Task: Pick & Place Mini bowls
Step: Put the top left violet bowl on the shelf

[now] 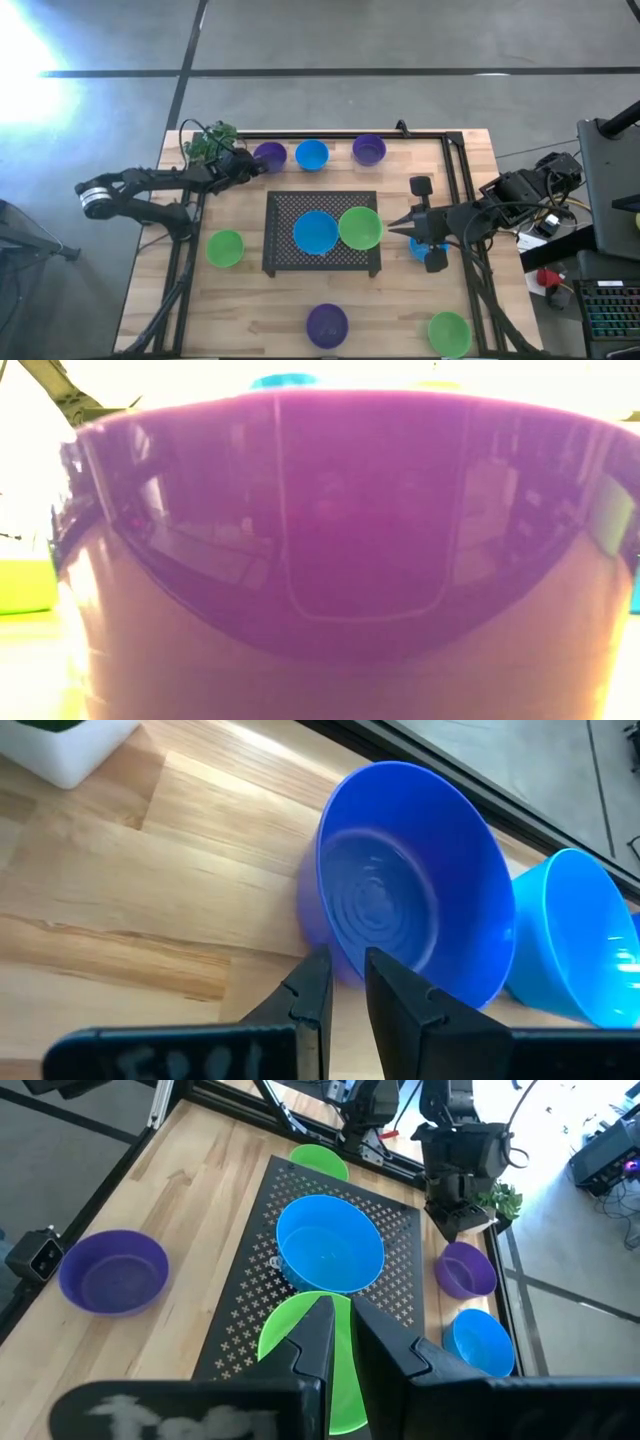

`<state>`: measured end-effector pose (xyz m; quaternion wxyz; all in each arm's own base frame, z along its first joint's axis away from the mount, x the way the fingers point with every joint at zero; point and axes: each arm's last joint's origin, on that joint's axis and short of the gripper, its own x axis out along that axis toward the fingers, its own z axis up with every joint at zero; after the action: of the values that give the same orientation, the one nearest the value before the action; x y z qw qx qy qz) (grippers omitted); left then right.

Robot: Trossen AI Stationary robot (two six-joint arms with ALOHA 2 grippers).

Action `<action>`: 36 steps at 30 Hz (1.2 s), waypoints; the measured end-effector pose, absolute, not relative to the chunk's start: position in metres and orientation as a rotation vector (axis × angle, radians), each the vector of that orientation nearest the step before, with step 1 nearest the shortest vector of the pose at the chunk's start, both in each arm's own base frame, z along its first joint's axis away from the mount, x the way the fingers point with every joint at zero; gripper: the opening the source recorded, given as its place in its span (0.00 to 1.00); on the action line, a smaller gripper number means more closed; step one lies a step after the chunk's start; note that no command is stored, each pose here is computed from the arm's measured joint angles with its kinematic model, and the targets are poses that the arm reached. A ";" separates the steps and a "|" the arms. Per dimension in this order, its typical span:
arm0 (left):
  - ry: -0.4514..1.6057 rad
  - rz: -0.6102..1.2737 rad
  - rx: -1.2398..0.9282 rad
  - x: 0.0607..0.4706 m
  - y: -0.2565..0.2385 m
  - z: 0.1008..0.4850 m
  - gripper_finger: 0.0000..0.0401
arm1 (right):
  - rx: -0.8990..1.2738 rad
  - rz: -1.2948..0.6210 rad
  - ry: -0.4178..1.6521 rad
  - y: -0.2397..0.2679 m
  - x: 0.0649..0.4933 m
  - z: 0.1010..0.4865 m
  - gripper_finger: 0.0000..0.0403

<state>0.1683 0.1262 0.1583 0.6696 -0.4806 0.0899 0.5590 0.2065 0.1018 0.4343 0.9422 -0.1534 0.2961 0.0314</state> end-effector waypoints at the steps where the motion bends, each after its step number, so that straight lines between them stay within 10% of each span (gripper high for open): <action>1: 0.200 1.259 -1.083 0.168 0.126 0.158 0.14 | -0.313 0.064 0.604 0.102 0.206 0.434 0.08; 36: 0.180 1.304 -1.090 0.179 0.135 0.140 0.01 | -0.306 0.062 0.604 0.102 0.207 0.434 0.08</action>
<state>0.1791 0.1345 0.1399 0.6565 -0.4809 0.0794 0.5757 0.2066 0.1018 0.4343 0.9428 -0.1499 0.2963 0.0303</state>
